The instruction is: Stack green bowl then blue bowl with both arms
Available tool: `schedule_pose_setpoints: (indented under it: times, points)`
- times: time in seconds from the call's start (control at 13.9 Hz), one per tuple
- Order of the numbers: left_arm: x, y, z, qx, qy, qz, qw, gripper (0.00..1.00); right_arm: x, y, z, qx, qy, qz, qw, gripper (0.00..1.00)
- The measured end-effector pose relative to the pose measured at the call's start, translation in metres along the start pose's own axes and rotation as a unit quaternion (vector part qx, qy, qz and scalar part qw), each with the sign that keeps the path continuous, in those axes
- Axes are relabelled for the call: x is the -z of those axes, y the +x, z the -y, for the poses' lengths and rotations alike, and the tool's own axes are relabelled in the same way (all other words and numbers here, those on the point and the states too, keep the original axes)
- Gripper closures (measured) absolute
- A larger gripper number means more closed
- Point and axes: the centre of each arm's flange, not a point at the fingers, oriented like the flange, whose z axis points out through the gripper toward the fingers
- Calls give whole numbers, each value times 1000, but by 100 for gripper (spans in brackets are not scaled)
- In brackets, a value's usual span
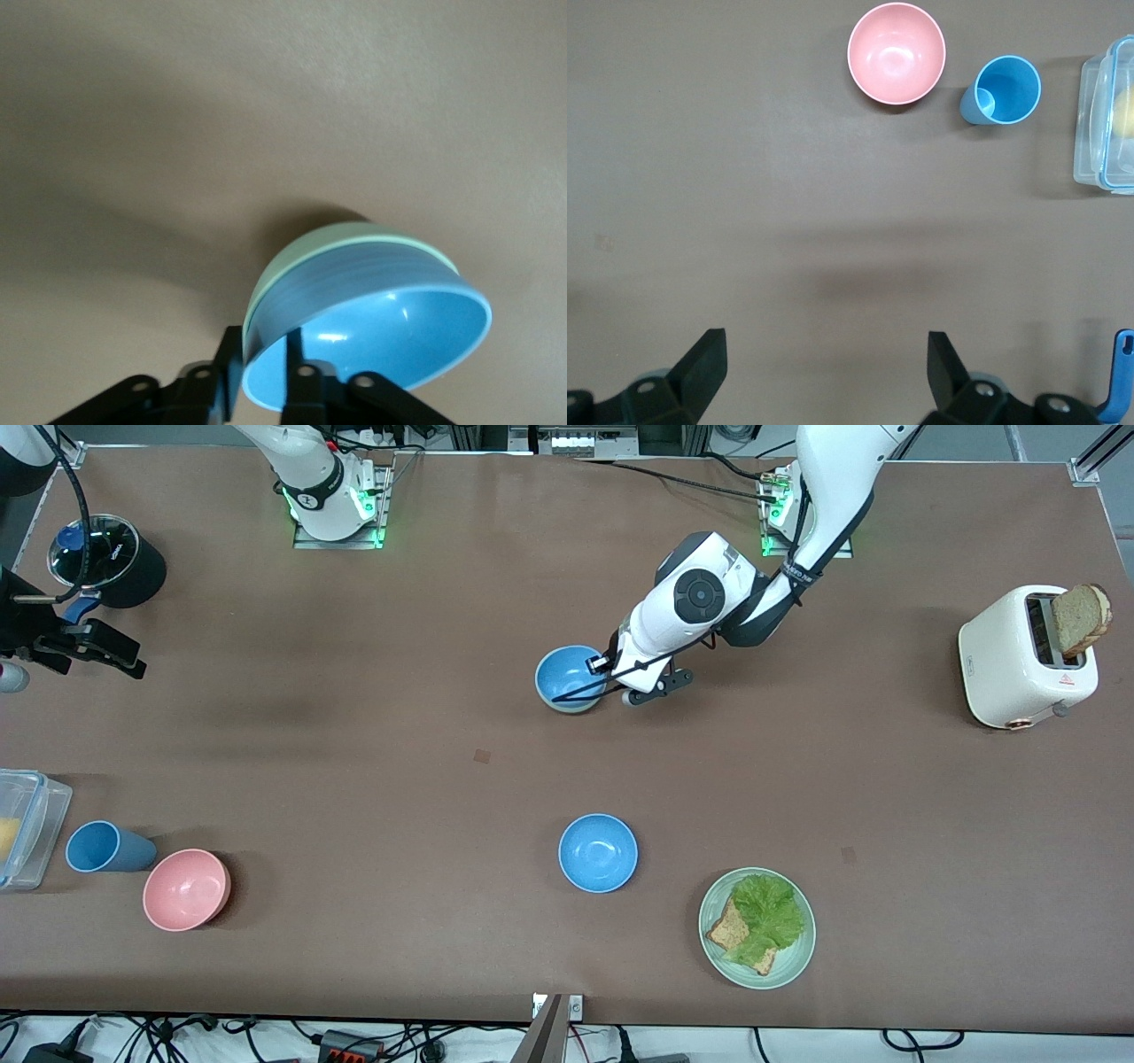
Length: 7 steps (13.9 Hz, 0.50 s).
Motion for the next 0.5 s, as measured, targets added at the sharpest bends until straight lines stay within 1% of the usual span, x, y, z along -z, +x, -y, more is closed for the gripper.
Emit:
schedule_pose_setpoints:
  times: [0.36,0.5]
  points:
    - [7,3,-4,10,-6,-4,1000,66,0,0,1,1,0,0,1000,0]
    - [18,8,-7,15,0,-2,1000,65,0,0,1,1,0,0,1000,0]
